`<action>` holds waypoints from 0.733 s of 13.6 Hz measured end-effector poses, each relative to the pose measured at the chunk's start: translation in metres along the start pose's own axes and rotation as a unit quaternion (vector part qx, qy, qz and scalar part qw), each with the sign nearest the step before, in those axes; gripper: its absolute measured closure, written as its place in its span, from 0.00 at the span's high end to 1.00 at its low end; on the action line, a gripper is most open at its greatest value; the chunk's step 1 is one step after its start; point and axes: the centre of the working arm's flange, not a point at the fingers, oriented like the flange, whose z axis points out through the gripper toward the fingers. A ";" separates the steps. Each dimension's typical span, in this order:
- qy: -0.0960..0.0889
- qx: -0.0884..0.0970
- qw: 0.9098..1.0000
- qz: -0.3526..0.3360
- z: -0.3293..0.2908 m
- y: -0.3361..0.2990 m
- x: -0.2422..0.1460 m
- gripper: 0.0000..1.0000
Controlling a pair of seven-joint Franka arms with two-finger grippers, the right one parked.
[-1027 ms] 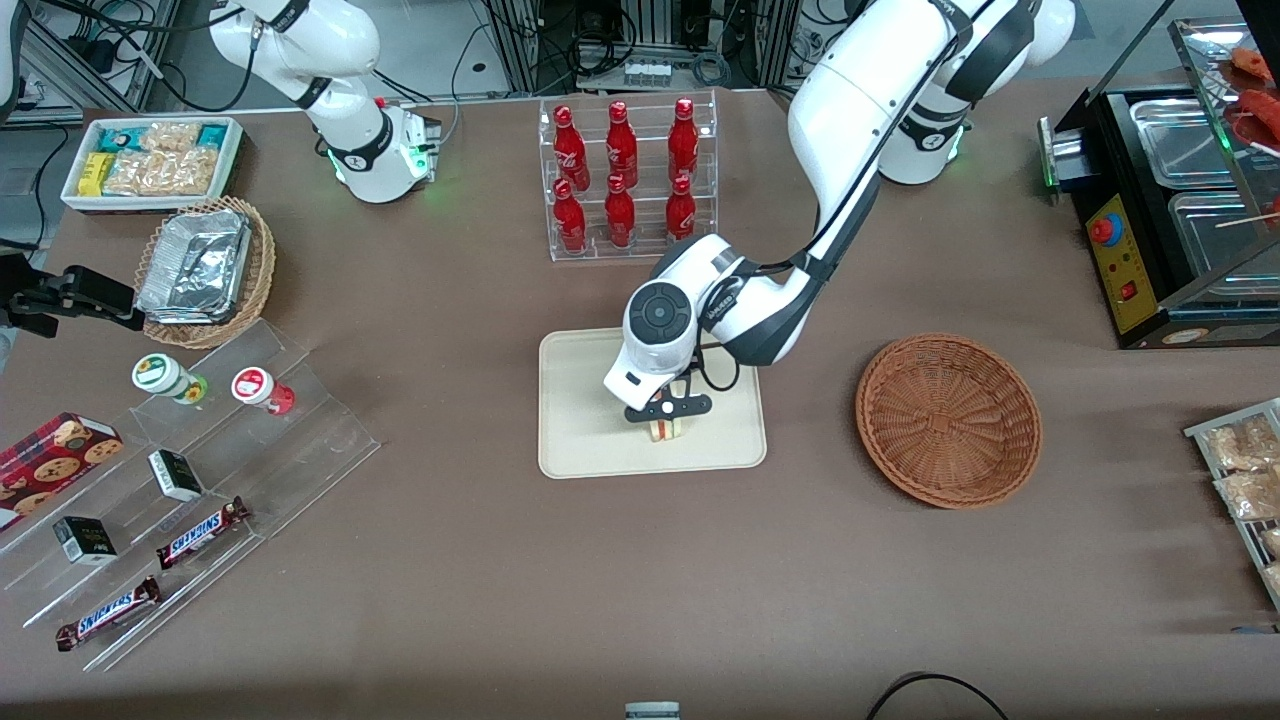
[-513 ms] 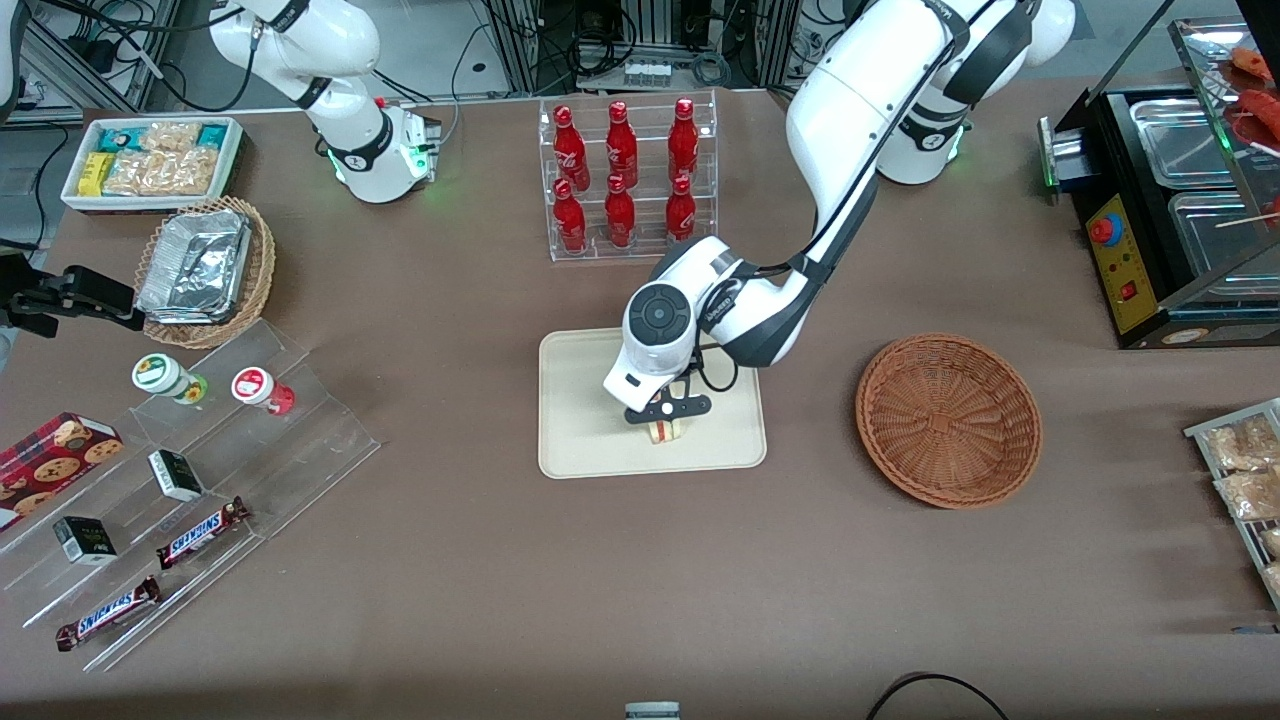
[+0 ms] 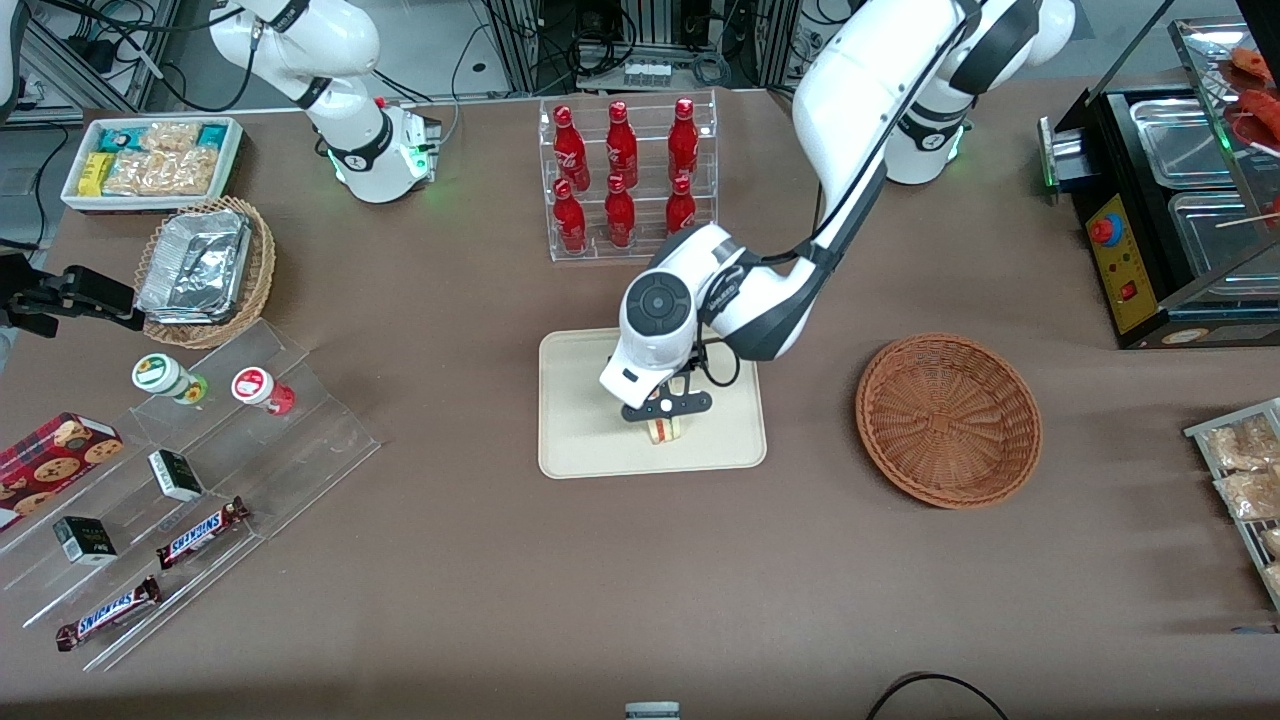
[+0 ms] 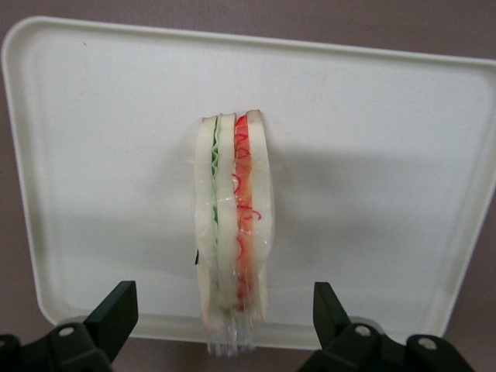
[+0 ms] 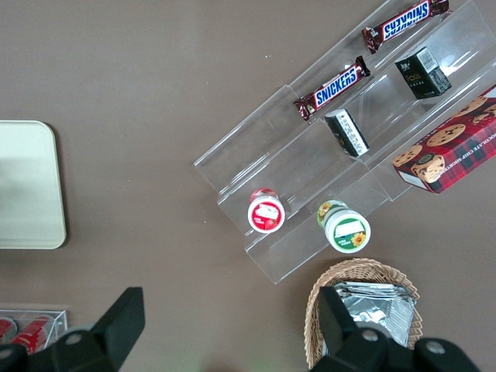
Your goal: Place sandwich from basket to tray
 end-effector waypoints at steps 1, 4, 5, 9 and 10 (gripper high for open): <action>0.003 -0.001 1.000 0.001 -0.019 -0.001 -0.003 1.00; 0.007 0.004 1.000 0.004 -0.059 -0.007 -0.012 1.00; 0.009 0.005 1.000 0.010 -0.066 -0.010 -0.013 1.00; 0.006 0.006 0.999 0.041 -0.079 -0.037 0.013 1.00; 0.004 0.005 0.999 0.044 -0.085 -0.050 0.025 1.00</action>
